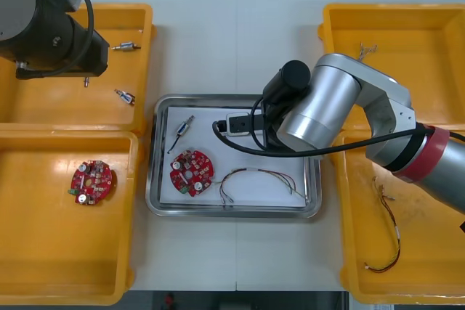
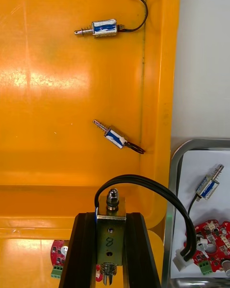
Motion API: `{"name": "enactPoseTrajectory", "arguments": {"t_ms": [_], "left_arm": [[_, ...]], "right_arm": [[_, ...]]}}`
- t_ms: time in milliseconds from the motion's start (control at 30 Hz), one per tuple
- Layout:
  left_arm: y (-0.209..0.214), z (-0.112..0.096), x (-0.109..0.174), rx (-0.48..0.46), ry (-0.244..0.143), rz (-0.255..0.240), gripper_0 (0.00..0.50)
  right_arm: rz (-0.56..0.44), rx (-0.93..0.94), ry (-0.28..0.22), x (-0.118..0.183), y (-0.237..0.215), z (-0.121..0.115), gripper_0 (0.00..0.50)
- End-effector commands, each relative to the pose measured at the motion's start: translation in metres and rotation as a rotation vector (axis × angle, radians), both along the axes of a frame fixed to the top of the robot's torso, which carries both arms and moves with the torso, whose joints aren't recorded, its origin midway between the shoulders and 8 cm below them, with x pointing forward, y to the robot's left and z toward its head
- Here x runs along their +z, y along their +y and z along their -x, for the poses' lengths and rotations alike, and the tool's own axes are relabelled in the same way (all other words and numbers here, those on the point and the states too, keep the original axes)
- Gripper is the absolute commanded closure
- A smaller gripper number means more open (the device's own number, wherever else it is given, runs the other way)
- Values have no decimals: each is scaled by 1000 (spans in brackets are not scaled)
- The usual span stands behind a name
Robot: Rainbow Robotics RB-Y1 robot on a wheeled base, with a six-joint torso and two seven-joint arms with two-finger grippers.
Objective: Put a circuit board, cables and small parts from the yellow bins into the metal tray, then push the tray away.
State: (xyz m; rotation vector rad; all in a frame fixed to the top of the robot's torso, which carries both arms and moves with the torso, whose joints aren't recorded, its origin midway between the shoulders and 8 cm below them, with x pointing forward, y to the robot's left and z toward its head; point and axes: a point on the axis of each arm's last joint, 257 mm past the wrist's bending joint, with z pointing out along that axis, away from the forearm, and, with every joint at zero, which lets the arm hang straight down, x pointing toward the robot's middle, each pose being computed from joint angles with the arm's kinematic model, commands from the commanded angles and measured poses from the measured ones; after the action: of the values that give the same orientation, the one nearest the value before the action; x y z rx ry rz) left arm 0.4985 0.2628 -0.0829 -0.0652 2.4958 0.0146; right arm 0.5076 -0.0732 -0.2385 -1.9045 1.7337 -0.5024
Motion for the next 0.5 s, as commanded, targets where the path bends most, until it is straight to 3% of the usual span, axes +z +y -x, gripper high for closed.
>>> {"name": "enactPoseTrajectory", "arguments": {"t_ms": [33,167,200,267,300,333,367,500], "left_arm": [[0,1,11,11,-36,18,498],[-1,1,11,10,-35,19,497],[-1,1,11,10,-35,19,498],[-2,1,12,8,-35,19,496],[-1,1,11,9,-35,20,498],[-1,1,11,8,-34,20,498],[-1,1,11,8,-34,20,497],[-3,2,10,3,-31,21,497]], "right_arm": [[-14,22,15,-5,11,6,500],[-9,14,23,-6,9,7,500],[-10,13,23,-6,9,7,470],[-13,14,21,-5,11,8,177],[-16,13,21,-4,11,8,118],[-21,14,17,-2,13,8,28],[-25,13,15,0,14,8,0],[-36,7,13,8,17,10,0]]}}
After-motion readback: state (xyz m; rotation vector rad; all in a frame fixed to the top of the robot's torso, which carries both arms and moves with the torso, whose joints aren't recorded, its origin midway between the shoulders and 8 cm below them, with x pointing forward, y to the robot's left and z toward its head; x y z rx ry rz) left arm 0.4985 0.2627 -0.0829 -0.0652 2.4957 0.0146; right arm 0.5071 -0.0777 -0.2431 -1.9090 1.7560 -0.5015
